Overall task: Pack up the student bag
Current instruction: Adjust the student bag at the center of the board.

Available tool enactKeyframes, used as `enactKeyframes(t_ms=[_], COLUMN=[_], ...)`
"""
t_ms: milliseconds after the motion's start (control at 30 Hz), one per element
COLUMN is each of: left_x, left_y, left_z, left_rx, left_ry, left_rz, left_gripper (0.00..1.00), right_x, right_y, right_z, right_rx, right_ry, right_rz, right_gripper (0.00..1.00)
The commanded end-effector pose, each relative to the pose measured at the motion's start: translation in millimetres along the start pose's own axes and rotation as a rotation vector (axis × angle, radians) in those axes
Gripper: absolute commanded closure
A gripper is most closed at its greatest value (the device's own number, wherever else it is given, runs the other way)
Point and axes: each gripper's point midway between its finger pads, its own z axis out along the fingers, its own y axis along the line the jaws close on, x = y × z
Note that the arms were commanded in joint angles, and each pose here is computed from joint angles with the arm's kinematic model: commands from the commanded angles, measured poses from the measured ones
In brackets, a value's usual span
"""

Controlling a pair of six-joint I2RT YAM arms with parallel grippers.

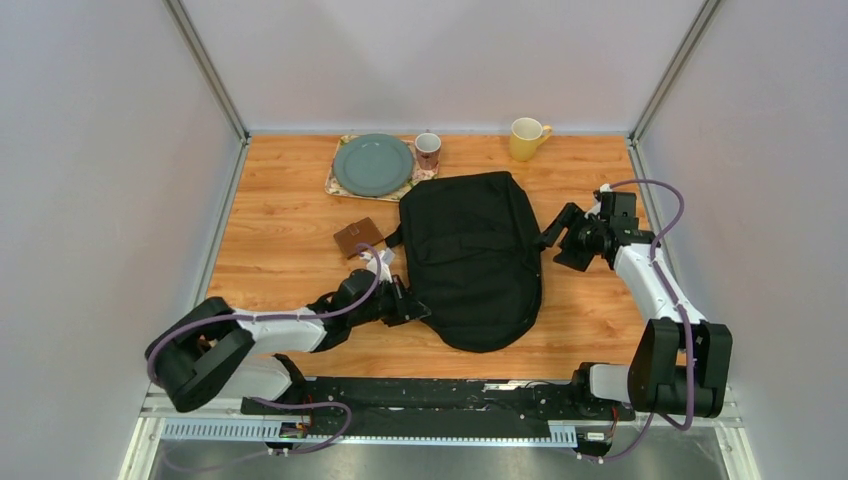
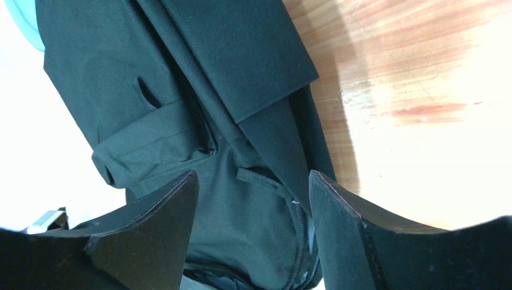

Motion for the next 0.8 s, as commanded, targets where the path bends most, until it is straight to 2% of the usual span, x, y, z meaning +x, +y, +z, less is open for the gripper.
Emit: enactKeyframes(t_ms=[0,67,100,233,267,300,367,400,467,667,767], left_x=[0.3,-9.4,-10.0,-17.2,-18.7,-20.7,-20.8,-16.7,-14.4,1.3,6.3], left_y=[41.3,46.7,54.3,79.3,86.7,86.3,76.5,72.4,55.8,31.5,21.4], left_z=[-23.8,-34.1,-43.3,-70.5,-77.4,-78.5,-76.6,-77.5,-71.9,-74.9,-75.1], left_rx=[-0.176,-0.207,-0.262,-0.457,-0.508,-0.515,-0.471,-0.434,-0.344,-0.146,-0.063], left_ry=[0.087,0.104,0.164,0.264,0.273,0.267,0.235,0.22,0.173,0.09,0.071], left_rz=[0.202,0.255,0.341,0.473,0.484,0.486,0.453,0.433,0.361,0.189,0.126], left_gripper=[1.0,1.0,1.0,1.0,0.91,0.73,0.55,0.38,0.23,0.22,0.22], right_x=[16.7,23.3,30.0,45.6,47.4,48.3,49.9,49.8,45.5,24.5,24.1], right_y=[0.4,1.1,-2.8,-4.9,-4.0,-2.0,3.3,5.2,13.2,25.2,22.6], right_z=[-1.7,-3.8,-4.3,-6.5,-6.9,-7.1,-6.9,-6.2,-6.9,1.7,14.6], right_rx=[-0.049,-0.065,-0.062,-0.089,-0.098,-0.112,-0.141,-0.148,-0.179,-0.164,-0.055], right_ry=[0.038,0.046,0.051,0.068,0.071,0.07,0.082,0.089,0.085,0.06,0.071], right_rz=[-0.01,-0.013,-0.01,-0.004,-0.002,-0.007,-0.008,-0.013,-0.03,-0.104,-0.169], right_gripper=[0.3,0.3,0.3,0.3,0.3,0.3,0.29,0.29,0.25,0.16,0.11])
